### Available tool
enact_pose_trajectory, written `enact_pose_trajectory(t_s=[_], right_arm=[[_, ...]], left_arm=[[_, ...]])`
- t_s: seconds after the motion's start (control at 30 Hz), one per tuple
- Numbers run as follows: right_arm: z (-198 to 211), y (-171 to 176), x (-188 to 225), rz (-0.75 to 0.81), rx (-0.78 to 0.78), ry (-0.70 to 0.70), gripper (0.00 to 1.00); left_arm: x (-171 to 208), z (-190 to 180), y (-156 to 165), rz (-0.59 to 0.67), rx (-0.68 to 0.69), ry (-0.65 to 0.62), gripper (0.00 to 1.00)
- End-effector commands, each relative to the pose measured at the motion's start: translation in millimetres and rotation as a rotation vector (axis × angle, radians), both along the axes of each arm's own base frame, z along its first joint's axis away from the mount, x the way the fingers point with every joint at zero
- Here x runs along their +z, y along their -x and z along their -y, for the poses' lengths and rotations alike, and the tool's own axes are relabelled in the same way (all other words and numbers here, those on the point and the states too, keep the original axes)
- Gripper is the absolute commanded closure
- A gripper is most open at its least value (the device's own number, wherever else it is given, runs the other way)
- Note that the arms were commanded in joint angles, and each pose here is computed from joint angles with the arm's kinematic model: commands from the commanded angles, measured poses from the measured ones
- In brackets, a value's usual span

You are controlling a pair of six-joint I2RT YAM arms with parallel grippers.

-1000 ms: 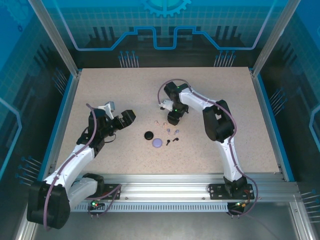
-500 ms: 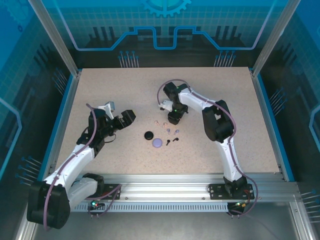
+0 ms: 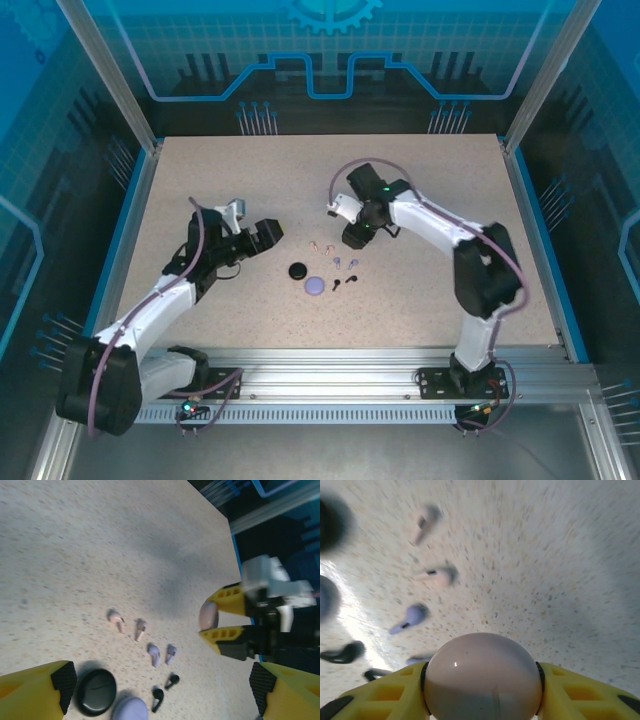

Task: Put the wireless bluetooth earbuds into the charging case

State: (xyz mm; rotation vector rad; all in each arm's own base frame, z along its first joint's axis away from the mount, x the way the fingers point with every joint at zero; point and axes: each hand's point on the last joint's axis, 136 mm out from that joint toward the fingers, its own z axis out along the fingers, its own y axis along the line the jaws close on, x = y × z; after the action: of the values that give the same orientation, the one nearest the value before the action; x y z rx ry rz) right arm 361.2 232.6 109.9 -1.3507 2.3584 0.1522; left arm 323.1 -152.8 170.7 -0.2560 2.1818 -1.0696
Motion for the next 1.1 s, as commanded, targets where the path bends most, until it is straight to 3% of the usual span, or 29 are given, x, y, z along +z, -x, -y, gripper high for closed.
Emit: enact_pose_trajectory(t_s=[0.0,0.23,0.77,0.93,1.07], right_arm=[[-18,7,44,0.12,0.037,-0.196,0.54],[-16,41,94,0.268,0.073,-0.391,0.53],[-18,63,108,0.311,0.091,-0.468,0.53],[-21,66,111,0.306,0.101,-0.483,0.53],[-20,63,110,0.311,0.088,-0.472,0.53]], left_arm=[[27,35,-2,0.045,-0.144,0.061,0.09],[49,98,2,0.058,-0.341,0.096,0.13],[60,164,12,0.092,-0.536,0.138,0.21],[55,174,11,0.074,-0.557,0.148,0.3],[58,182,14,0.075,-0.595,0.164,0.44]])
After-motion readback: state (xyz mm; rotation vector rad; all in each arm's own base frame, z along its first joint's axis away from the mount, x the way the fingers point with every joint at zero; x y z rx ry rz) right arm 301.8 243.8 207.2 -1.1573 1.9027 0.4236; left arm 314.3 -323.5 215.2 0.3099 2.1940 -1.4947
